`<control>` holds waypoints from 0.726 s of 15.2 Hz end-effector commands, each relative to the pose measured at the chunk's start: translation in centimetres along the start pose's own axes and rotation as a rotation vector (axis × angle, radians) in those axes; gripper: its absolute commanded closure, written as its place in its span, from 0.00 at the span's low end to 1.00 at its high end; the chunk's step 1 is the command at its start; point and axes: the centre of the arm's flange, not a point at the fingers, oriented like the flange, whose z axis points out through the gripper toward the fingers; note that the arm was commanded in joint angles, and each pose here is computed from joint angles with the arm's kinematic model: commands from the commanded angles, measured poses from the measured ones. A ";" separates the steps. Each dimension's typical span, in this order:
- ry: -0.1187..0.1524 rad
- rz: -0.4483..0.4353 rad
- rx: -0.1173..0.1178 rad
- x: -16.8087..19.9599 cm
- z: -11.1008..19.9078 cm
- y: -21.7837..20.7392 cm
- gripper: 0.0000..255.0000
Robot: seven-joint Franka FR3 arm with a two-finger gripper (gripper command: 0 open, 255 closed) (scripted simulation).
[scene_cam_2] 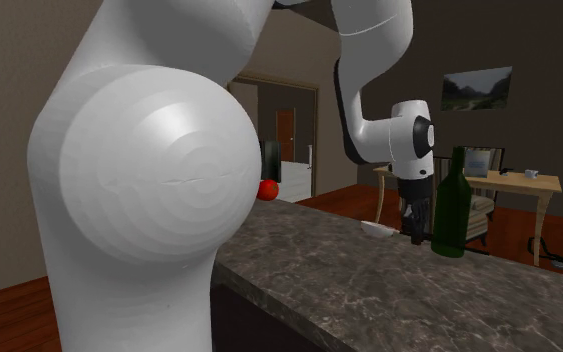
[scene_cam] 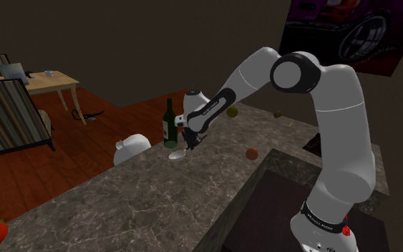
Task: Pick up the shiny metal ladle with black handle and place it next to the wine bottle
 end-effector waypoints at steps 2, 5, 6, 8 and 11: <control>0.000 0.000 -0.001 0.3 1.7 -0.1 1.00; 0.000 0.000 -0.001 0.5 3.3 -0.2 1.00; 0.000 0.000 -0.001 0.6 3.8 -0.3 1.00; 0.000 0.000 -0.001 0.7 4.8 -0.4 1.00; 0.000 0.000 -0.001 0.9 6.4 -0.5 1.00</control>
